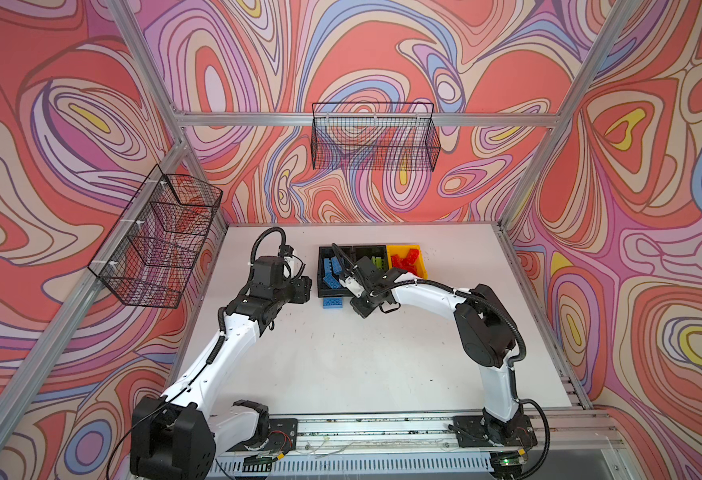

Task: Sort the legos into containers by color
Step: 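Carry the blue brick into the outer black bin and release it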

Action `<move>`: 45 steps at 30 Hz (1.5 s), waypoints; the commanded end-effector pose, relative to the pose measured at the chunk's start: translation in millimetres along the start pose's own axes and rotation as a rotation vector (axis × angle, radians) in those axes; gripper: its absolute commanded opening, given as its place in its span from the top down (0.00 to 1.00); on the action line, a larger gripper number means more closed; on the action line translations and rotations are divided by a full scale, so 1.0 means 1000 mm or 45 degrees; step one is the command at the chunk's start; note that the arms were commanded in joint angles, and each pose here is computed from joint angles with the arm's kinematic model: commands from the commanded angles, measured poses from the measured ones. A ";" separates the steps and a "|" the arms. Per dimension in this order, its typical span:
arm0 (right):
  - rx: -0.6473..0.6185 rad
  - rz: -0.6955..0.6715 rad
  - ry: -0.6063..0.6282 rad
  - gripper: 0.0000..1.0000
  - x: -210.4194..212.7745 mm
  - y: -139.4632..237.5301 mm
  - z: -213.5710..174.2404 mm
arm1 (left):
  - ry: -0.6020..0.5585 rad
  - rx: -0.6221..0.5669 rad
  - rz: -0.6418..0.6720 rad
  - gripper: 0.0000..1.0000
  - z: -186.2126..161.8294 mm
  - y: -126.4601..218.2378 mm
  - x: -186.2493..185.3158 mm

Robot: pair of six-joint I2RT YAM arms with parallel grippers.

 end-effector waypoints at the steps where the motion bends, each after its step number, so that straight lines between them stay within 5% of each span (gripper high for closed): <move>1: -0.164 -0.074 -0.059 0.71 -0.009 0.040 0.039 | -0.009 -0.009 -0.029 0.37 -0.001 0.001 0.000; 7: -0.277 -0.292 -0.298 0.69 -0.054 0.041 0.084 | -0.007 -0.011 -0.058 0.38 0.000 0.003 -0.002; 13: -0.403 -0.258 -0.474 0.66 -0.083 0.023 0.108 | -0.008 -0.011 -0.078 0.38 -0.001 0.005 -0.004; 27: -0.437 -0.198 -0.541 0.64 -0.104 -0.023 0.098 | -0.007 0.014 -0.112 0.38 -0.003 0.003 -0.006; 36: -0.437 -0.227 -0.534 0.45 -0.111 -0.024 0.098 | -0.019 0.069 -0.133 0.38 -0.008 -0.007 -0.006; 41: -0.507 -0.253 -0.530 0.44 -0.116 0.009 0.102 | -0.113 0.127 -0.162 0.38 -0.010 -0.018 -0.011; 45: -0.571 -0.281 -0.546 0.44 -0.119 0.042 0.095 | -0.388 0.210 -0.140 0.36 -0.016 -0.030 -0.028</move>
Point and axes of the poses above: each gripper's point midway between its finger pads, its own y axis back along the fingers, its own x axis along the line the jaws close on, z = x × y, the point moved 8 cm from there along y, back along the fingers, and after that the axes turned 12 degrees about y, right-handed, at the moved point
